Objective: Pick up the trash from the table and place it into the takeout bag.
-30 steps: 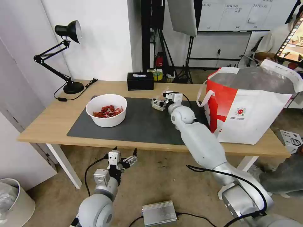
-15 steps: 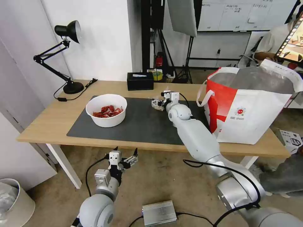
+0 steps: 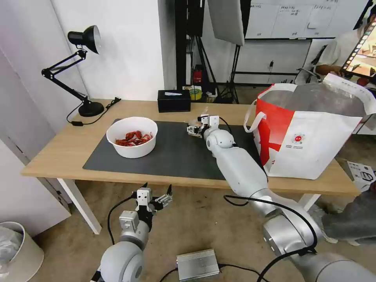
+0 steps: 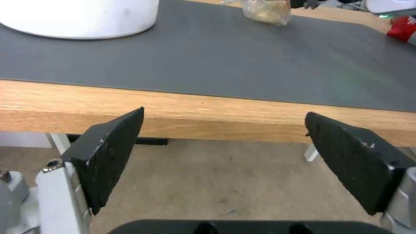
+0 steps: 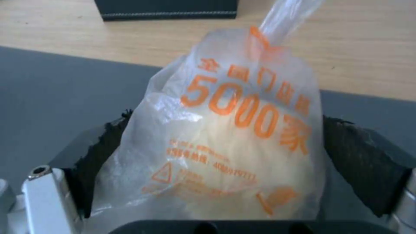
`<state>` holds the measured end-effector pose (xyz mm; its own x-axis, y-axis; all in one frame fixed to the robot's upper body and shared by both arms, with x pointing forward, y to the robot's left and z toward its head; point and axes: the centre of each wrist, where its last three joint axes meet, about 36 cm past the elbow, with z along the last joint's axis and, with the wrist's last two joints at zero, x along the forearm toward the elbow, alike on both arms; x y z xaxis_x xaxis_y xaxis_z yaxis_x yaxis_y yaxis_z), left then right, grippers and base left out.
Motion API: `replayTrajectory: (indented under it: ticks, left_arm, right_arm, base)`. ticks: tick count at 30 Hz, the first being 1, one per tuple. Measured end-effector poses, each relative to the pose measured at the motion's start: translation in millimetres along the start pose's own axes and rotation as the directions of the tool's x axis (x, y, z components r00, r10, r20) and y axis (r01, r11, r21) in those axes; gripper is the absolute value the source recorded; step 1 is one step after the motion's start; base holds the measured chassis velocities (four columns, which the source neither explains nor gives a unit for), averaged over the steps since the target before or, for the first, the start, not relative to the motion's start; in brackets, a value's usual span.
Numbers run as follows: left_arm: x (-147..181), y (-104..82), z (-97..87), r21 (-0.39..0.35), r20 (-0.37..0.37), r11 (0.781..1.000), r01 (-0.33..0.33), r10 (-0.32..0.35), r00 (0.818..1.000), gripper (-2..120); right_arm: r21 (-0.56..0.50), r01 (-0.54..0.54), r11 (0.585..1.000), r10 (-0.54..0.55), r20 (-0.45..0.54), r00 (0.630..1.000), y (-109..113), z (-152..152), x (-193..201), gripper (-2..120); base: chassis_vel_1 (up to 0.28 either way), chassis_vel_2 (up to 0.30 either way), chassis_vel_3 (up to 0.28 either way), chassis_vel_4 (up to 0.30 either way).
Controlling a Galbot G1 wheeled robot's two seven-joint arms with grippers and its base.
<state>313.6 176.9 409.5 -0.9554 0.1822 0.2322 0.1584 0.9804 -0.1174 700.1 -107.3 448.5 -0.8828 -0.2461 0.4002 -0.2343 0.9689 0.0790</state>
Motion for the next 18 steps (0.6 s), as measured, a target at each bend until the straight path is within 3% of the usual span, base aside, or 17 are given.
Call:
replayTrajectory:
  ticks: [4, 16, 18]
  left_arm:
    - [-0.1, -0.3, 0.3, 0.0, -0.001, 1.0, -0.001, 0.001, 1.0, 100]
    - [1.6, 1.5, 1.4, -0.001, -0.003, 1.0, 0.005, -0.005, 1.0, 100]
    - [1.6, 1.8, 1.4, -0.002, -0.002, 1.0, 0.005, -0.005, 1.0, 100]
  right_arm:
    - [0.0, 0.004, 1.0, -0.004, -0.006, 1.0, 2.3, 4.0, -0.4, 100]
    - [-0.01, 0.004, 1.0, -0.004, -0.016, 1.0, 4.0, 14.3, 1.5, 54]
    - [-0.012, 0.005, 1.0, -0.005, -0.014, 1.0, 4.3, 14.7, 2.2, 51]
  base:
    - [0.0, 0.0, 0.0, 0.0]
    - [0.0, 0.0, 0.0, 0.0]
    - [0.0, 0.0, 0.0, 0.0]
